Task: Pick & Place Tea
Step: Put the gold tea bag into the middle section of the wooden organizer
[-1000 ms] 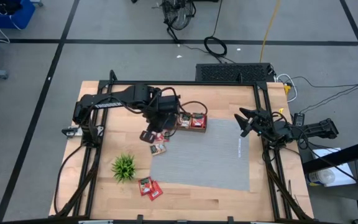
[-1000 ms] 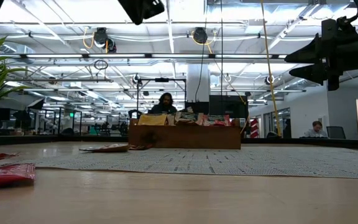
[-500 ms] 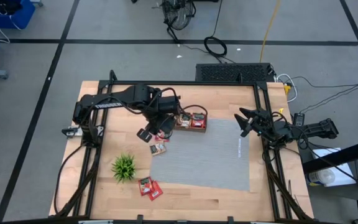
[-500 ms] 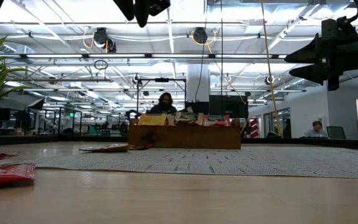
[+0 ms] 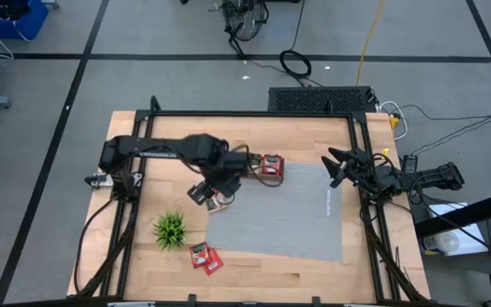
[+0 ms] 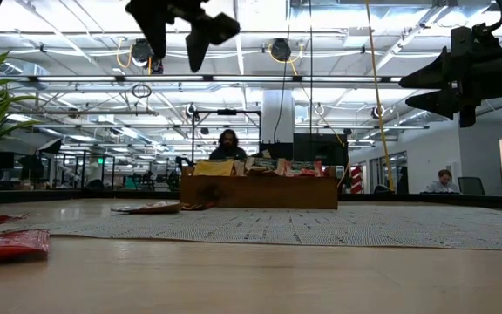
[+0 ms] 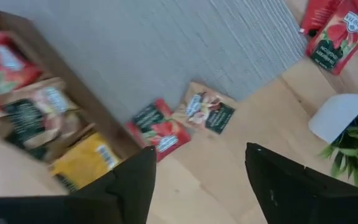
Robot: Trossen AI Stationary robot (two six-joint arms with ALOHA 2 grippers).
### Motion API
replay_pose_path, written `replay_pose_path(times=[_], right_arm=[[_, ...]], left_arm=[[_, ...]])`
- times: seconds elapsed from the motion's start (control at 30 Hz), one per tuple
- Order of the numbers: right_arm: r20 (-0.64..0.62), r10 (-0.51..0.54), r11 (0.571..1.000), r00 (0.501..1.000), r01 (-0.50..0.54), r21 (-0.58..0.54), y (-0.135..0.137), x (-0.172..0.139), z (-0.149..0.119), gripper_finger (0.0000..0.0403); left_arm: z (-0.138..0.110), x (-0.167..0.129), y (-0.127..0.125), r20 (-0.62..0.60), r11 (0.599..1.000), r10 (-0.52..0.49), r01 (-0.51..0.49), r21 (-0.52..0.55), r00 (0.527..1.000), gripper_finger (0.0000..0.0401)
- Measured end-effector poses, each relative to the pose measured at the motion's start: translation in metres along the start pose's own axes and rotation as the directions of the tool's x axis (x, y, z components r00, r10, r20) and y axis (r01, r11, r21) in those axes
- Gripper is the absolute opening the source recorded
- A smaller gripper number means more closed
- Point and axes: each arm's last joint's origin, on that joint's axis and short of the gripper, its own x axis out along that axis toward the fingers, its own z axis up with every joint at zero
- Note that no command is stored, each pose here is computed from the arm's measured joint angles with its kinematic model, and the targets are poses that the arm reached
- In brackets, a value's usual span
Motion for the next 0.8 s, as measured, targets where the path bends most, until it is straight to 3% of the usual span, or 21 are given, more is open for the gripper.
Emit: replay_pose_path(times=[0.33, 0.5, 0.8], right_arm=[[0.000, 0.000, 1.000, 1.000, 0.000, 0.000, 0.000, 0.000, 0.000, 0.0242], [0.000, 0.000, 1.000, 1.000, 0.000, 0.000, 0.000, 0.000, 0.000, 0.0242], [0.000, 0.000, 1.000, 1.000, 0.000, 0.000, 0.000, 0.000, 0.000, 0.0242]], left_arm=[[0.010, 0.063, -0.005, 0.021, 1.000, 0.010, -0.011, 0.024, 1.000, 0.0212], [0.006, 0.092, -0.013, -0.010, 0.994, -0.016, 0.017, 0.105, 1.000, 0.0211], [-0.001, 0.121, -0.016, -0.033, 0.980, 0.025, -0.018, 0.200, 0.999, 0.0212]])
